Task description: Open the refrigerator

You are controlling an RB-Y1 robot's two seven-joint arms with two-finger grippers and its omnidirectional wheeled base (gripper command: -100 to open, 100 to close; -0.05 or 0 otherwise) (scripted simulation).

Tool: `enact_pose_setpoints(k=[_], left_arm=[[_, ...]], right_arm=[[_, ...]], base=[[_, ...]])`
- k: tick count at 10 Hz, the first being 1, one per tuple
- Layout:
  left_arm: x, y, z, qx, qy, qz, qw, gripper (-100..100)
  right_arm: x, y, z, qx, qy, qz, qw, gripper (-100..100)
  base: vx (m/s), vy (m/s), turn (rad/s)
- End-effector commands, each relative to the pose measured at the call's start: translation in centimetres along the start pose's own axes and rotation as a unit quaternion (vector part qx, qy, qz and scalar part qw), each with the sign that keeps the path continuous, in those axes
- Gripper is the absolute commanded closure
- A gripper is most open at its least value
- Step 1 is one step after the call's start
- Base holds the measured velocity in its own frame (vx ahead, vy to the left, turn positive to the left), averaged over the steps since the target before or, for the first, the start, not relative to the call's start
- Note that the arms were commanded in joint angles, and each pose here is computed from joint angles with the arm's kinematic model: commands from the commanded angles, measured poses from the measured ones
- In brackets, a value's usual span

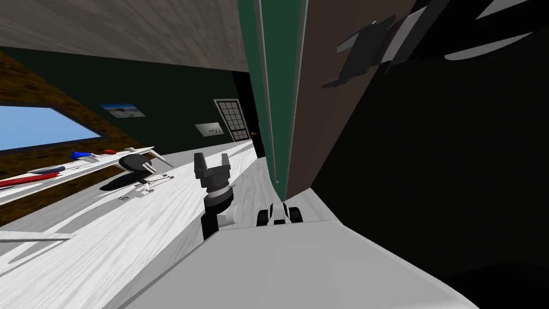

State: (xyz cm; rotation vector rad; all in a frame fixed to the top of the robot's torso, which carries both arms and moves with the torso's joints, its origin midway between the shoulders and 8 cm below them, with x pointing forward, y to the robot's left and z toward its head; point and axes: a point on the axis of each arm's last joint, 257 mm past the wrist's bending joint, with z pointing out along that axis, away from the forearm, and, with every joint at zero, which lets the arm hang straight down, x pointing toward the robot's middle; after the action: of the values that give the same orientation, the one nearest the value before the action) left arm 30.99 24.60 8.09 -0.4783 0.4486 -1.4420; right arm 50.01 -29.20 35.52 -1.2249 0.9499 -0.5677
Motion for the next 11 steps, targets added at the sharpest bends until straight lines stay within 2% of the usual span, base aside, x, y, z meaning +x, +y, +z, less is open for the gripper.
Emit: enact_pose_setpoints(k=[1,2,3,4,5,6,8,9,11], left_arm=[[0.0,0.0,0.0,0.000,0.000,0.000,1.0000,0],[0.0,0.0,0.0,0.000,0.000,0.000,1.0000,0],[0.0,0.0,0.0,0.000,0.000,0.000,1.0000,0],[0.0,0.0,0.0,0.000,0.000,0.000,1.0000,0],[0.0,0.0,0.0,0.000,0.000,0.000,1.0000,0],[0.0,0.0,0.0,0.000,0.000,0.000,1.0000,0],[0.0,0.0,0.0,0.000,0.000,0.000,1.0000,0],[0.0,0.0,0.0,0.000,0.000,0.000,1.0000,0],[0.0,0.0,0.0,0.000,0.000,0.000,1.0000,0]], right_arm=[[-5.1,-3.2,1.3,0.012,-0.028,-0.050,0.9983,-100],[-6.0,-2.7,2.1,0.003,-0.032,-0.057,0.9979,-100],[-8.1,-4.1,2.3,0.013,-0.044,-0.075,0.9961,-100],[-8.8,-3.7,3.0,0.006,-0.048,-0.081,0.9956,-100],[-11.0,-4.8,3.3,0.012,-0.060,-0.100,0.9931,-100],[-11.4,-4.5,3.6,0.008,-0.062,-0.103,0.9927,-100],[-15.8,-6.1,4.2,0.019,-0.086,-0.136,0.9869,-100],[-16.3,-5.7,4.6,0.014,-0.089,-0.139,0.9862,-100],[-20.3,-6.4,5.2,0.018,-0.111,-0.167,0.9795,-100]], base=[[0.031,0.083,-0.165],[0.031,0.081,-0.054],[0.026,0.076,-0.104],[0.018,0.051,-0.062],[0.018,0.052,-0.082],[0.014,0.043,-0.054],[0.018,0.057,-0.105],[0.011,0.066,-0.056],[0.018,0.057,-0.072]])
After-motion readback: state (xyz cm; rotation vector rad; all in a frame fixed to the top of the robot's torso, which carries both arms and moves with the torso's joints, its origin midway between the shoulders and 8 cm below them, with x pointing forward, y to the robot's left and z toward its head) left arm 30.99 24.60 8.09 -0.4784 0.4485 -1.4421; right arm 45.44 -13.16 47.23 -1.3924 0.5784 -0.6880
